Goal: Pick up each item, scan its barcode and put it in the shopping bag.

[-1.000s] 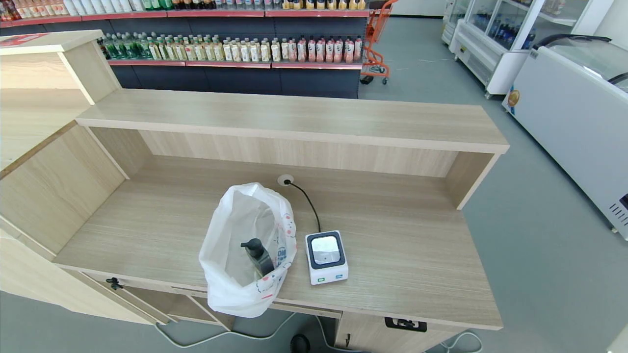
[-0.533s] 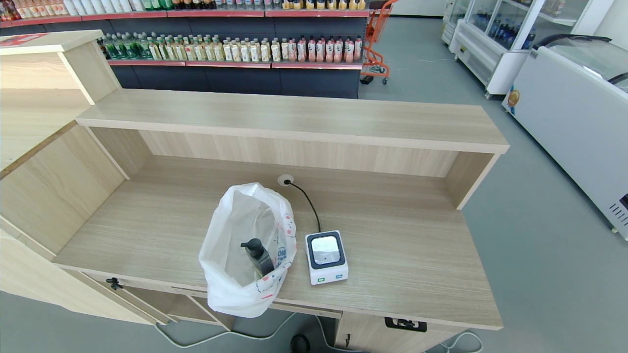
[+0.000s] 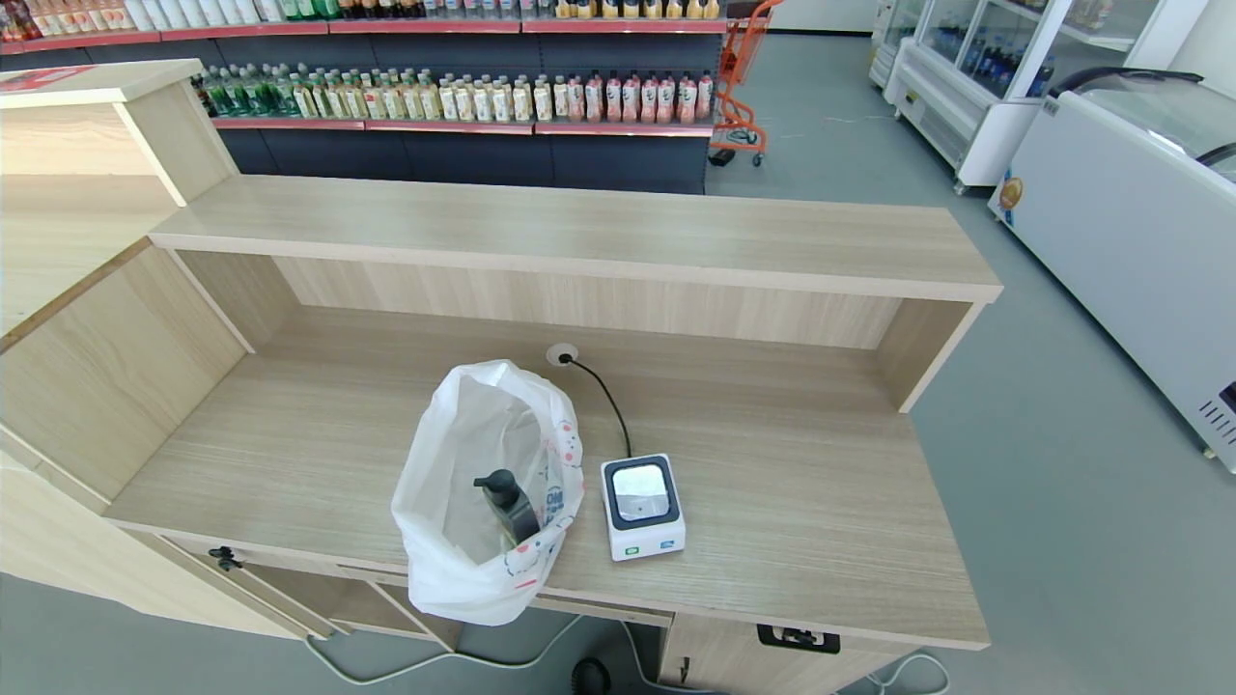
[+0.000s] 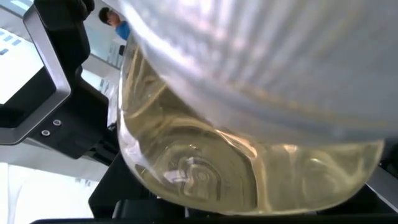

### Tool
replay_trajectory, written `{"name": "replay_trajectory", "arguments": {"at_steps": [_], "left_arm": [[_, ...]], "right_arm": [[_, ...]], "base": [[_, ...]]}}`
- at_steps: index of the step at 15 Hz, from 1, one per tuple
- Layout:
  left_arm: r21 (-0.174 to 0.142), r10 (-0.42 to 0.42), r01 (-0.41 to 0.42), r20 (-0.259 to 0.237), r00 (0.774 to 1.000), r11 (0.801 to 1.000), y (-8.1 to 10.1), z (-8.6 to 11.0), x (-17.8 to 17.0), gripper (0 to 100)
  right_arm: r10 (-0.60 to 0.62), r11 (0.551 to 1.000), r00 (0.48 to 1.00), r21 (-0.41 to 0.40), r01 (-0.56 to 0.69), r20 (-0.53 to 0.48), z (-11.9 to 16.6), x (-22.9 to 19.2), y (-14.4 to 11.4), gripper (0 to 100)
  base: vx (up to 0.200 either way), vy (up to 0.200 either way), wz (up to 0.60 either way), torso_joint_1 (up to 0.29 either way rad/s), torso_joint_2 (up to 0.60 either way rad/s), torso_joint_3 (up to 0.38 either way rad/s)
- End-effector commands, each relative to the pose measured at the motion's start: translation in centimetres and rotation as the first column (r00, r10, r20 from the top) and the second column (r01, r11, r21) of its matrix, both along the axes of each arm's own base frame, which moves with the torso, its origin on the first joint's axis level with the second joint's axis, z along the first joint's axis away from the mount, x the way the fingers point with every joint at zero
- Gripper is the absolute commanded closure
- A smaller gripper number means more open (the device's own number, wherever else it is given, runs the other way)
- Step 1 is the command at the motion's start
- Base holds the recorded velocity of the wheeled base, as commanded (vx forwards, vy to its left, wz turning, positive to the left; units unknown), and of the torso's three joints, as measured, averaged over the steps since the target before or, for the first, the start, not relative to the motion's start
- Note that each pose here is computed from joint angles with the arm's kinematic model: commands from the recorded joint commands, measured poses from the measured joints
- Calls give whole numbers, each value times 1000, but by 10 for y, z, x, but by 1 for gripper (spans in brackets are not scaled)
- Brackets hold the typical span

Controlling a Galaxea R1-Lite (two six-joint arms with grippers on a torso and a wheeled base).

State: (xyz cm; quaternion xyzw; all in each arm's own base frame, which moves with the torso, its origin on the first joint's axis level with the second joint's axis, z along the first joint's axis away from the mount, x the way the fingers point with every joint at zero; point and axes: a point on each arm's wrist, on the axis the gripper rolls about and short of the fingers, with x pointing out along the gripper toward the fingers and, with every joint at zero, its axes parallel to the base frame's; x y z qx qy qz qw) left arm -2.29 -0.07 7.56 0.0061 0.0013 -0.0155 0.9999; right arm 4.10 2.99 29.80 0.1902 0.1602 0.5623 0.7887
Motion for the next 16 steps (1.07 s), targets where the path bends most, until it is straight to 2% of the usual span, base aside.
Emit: {"name": "replay_trajectory", "arguments": {"at_steps": [1, 7, 8, 9, 10, 11, 12, 13, 14, 15, 16], "left_arm": [[0, -1, 1, 1, 1000, 1000, 0, 0, 0, 100], [0, 0, 0, 0, 1000, 1000, 0, 0, 0, 100], [0, 0, 0, -2, 1000, 1000, 0, 0, 0, 100], [0, 0, 0, -2, 1000, 1000, 0, 0, 0, 100], [0, 0, 0, -2, 1000, 1000, 0, 0, 0, 100], [0, -1, 1, -2, 1000, 1000, 0, 0, 0, 100], [0, -1, 1, -2, 1000, 1000, 0, 0, 0, 100], [0, 0, 0, 0, 1000, 1000, 0, 0, 0, 100], [0, 0, 0, -2, 1000, 1000, 0, 0, 0, 100], [0, 0, 0, -2, 1000, 1000, 0, 0, 0, 100], [0, 0, 0, 0, 1000, 1000, 0, 0, 0, 100]], "right_arm": [[1, 1000, 1000, -1, -1, -4, 0, 1, 0, 100], [-21, 1000, 1000, -13, 21, -9, -4, 2, 0, 100], [-73, 996, 997, -54, 75, 37, -12, 8, 0, 100], [-149, 977, 978, -133, 168, 143, -23, 17, -1, 100], [-236, 912, 927, -264, 315, 291, -41, 32, -5, 100], [-272, 805, 865, -394, 445, 421, -56, 50, -11, 100], [-288, 746, 835, -437, 502, 468, -61, 58, -16, 100], [-323, 647, 779, -475, 597, 538, -75, 72, -30, 100], [-311, 613, 751, -481, 627, 583, -87, 80, -34, 100], [-312, 547, 704, -486, 682, 638, -98, 89, -37, 100], [-315, 499, 676, -490, 715, 666, -102, 93, -39, 100]], "base": [[0, 0, 0, 0, 0, 0], [0, 0, 0, 0, 0, 0], [0, 0, 0, 0, 0, 0], [0, 0, 0, 0, 0, 0], [0, 0, 0, 0, 0, 0], [0, 0, 0, 0, 0, 0], [0, 0, 0, 0, 0, 0], [0, 0, 0, 0, 0, 0], [0, 0, 0, 0, 0, 0], [0, 0, 0, 0, 0, 0], [0, 0, 0, 0, 0, 0]]}}
